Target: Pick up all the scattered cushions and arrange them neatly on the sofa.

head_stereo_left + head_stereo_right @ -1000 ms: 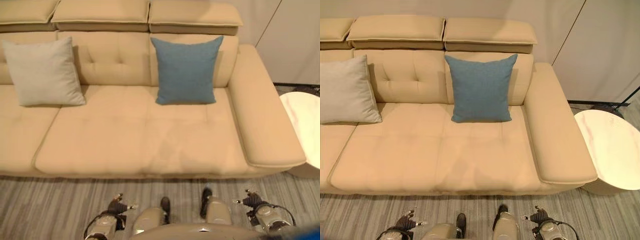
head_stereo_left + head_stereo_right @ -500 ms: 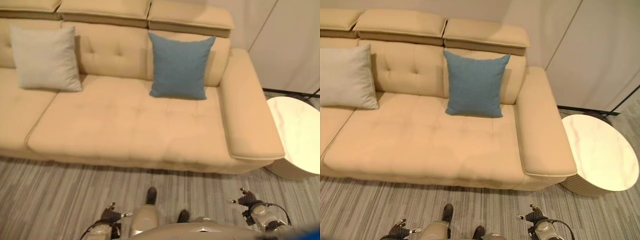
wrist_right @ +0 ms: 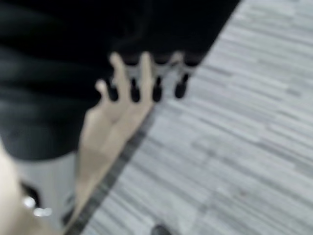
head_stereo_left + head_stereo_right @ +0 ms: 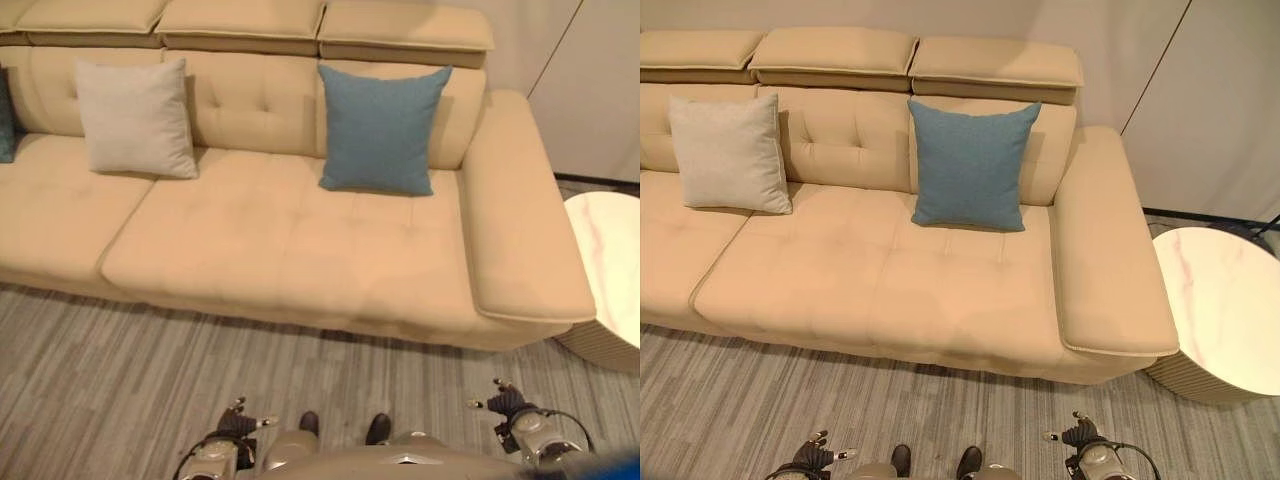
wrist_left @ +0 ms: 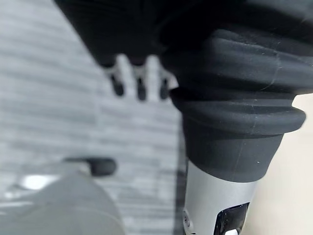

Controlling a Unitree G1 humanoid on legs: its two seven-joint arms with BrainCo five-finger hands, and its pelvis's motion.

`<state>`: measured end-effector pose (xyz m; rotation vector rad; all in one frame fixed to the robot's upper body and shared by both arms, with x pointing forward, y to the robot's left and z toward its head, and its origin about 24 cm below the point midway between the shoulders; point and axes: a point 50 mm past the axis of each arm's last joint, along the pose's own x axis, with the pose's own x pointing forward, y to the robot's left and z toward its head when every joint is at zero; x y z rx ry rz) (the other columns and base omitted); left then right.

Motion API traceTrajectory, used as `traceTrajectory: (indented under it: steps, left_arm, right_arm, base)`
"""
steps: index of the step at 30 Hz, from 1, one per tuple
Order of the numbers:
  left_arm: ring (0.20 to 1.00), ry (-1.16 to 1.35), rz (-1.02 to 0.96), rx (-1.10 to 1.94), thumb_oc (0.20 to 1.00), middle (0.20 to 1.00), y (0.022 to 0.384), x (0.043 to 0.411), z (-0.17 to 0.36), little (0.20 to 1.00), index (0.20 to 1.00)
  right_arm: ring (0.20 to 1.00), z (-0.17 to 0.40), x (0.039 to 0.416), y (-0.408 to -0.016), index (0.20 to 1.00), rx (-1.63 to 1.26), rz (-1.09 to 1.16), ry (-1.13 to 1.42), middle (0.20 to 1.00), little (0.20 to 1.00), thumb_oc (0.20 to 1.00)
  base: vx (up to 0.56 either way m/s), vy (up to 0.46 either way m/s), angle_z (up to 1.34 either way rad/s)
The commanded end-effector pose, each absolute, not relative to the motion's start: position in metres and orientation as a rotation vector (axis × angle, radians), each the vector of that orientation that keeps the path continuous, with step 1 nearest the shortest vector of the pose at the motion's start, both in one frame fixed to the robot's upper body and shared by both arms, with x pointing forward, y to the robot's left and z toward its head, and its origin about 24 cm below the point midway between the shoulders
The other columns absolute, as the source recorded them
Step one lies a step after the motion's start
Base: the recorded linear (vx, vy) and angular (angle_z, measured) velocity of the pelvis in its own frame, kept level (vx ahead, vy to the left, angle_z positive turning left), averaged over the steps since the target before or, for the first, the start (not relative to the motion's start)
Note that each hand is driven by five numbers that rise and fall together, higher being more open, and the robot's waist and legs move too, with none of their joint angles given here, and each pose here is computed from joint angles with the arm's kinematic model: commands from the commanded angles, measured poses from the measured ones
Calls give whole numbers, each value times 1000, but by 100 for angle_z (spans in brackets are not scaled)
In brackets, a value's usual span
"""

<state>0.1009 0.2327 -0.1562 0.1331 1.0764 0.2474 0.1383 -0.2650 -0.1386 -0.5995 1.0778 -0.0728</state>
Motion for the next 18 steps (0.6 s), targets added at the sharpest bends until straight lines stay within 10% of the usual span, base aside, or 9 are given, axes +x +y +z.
traceTrajectory:
  steps: [1,18]
  left_arm:
    - [1000,1081,262,182,1000,1000,244,100,-154,1000,1000]
    - [1000,1129,265,177,1000,1000,246,88,-157,1000,1000]
  right_arm:
    - [1000,-136,149,-259,1000,-624,-60,1036,1000,1000,1000]
    - [1000,-142,135,-260,1000,-631,-61,1096,1000,1000,1000]
  base:
    - [0,23,-15]
    - [2,2,-5]
